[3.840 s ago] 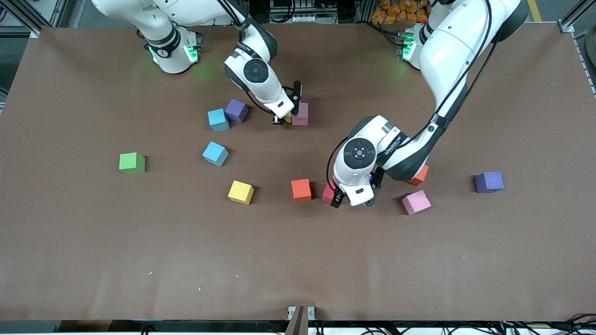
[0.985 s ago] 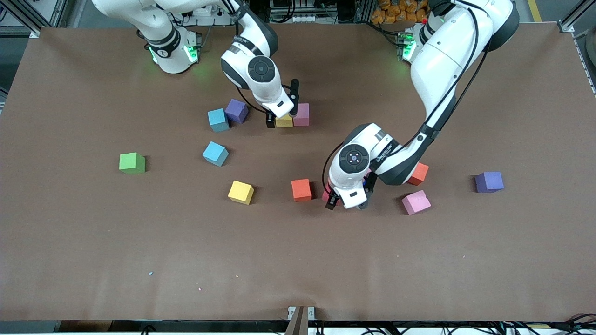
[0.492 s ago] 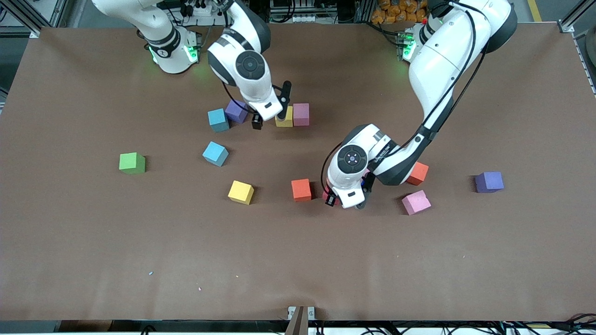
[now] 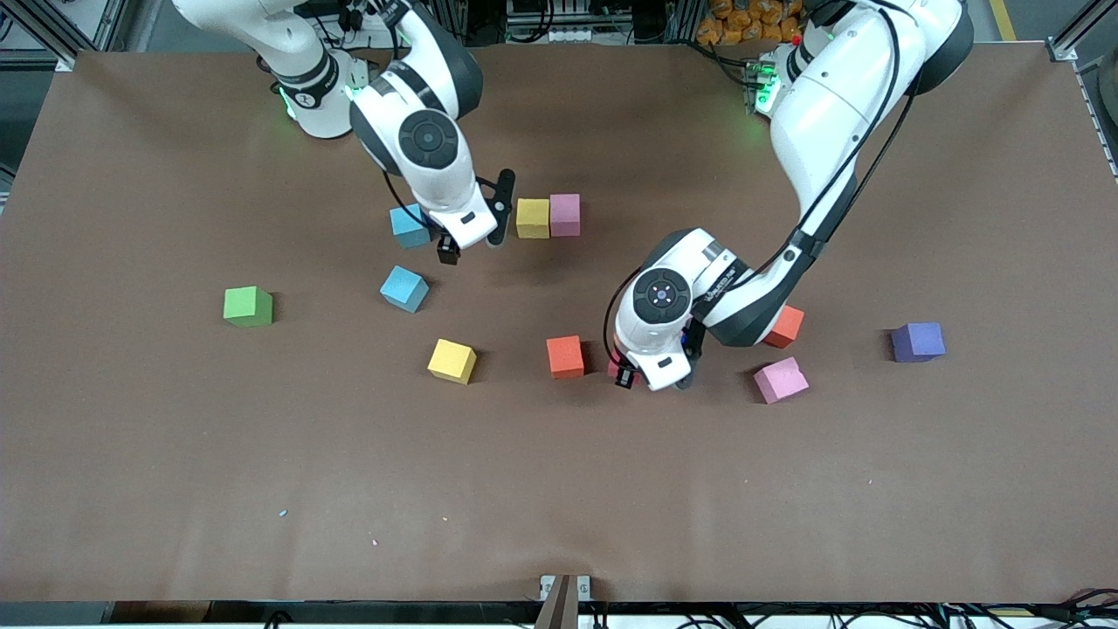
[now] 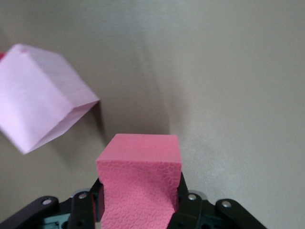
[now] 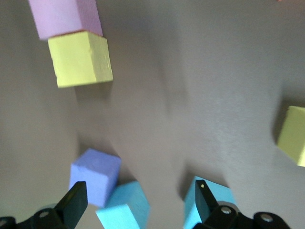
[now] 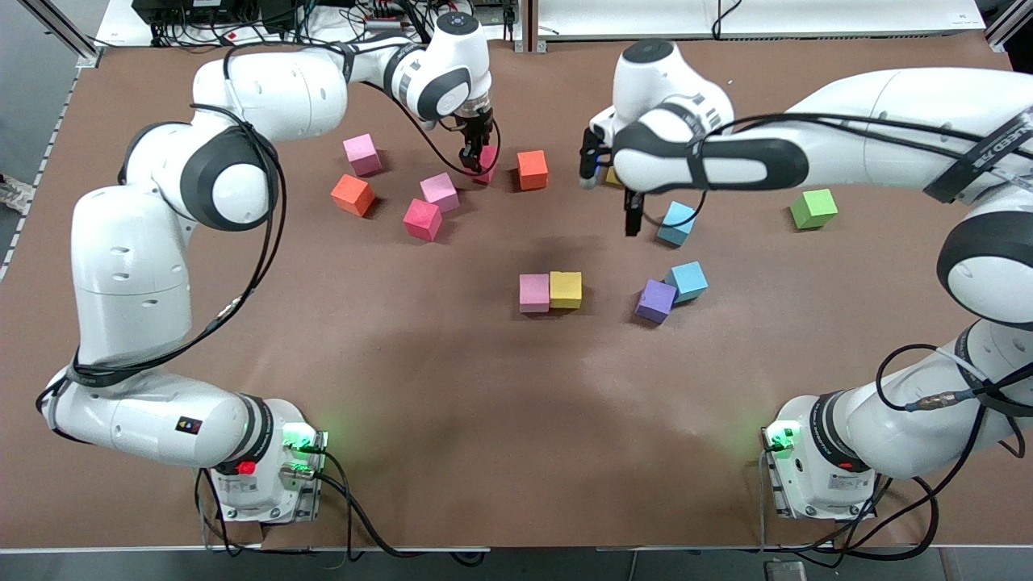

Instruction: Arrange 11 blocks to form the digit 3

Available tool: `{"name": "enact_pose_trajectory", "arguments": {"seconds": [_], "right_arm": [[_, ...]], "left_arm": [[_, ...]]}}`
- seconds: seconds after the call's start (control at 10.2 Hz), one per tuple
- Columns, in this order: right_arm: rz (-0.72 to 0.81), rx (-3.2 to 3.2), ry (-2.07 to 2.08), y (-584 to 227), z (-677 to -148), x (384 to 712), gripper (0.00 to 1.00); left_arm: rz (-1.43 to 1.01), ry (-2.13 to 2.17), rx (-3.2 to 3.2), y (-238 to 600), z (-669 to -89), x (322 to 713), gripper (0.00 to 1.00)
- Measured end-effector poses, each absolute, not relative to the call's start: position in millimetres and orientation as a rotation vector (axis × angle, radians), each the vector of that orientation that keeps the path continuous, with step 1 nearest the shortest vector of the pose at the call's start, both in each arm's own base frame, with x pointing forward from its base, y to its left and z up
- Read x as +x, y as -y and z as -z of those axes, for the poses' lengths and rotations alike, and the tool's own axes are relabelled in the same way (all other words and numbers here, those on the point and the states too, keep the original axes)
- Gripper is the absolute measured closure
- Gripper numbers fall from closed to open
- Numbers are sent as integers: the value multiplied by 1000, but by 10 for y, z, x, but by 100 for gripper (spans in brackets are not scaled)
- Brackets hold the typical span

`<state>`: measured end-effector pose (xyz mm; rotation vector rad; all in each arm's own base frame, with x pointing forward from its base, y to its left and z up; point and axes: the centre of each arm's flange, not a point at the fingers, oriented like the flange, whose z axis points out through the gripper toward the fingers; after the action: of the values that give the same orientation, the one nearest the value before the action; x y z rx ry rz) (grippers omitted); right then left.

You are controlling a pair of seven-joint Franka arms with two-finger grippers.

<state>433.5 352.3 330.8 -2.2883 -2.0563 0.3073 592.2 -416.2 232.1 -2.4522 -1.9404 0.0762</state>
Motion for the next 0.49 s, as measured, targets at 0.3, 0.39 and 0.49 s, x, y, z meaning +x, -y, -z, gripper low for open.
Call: {"name": "enact_pose_trajectory", "arguments": {"seconds": [0.3, 0.39, 0.49], "right_arm": [[-309, -2244, 2097, -3495, -3433, 4454, 0], [-310, -2239, 2102, -3506, -3426, 4476, 0], [-309, -2239, 2111, -3510, -3424, 4504, 0]], "left_arm": [[-113, 2105, -2268, 4430, -2512, 5573, 47], [-115, 2125, -2239, 4513, -2600, 5422, 47], [-120, 2126, -2218, 4563, -2659, 5254, 47]]}}
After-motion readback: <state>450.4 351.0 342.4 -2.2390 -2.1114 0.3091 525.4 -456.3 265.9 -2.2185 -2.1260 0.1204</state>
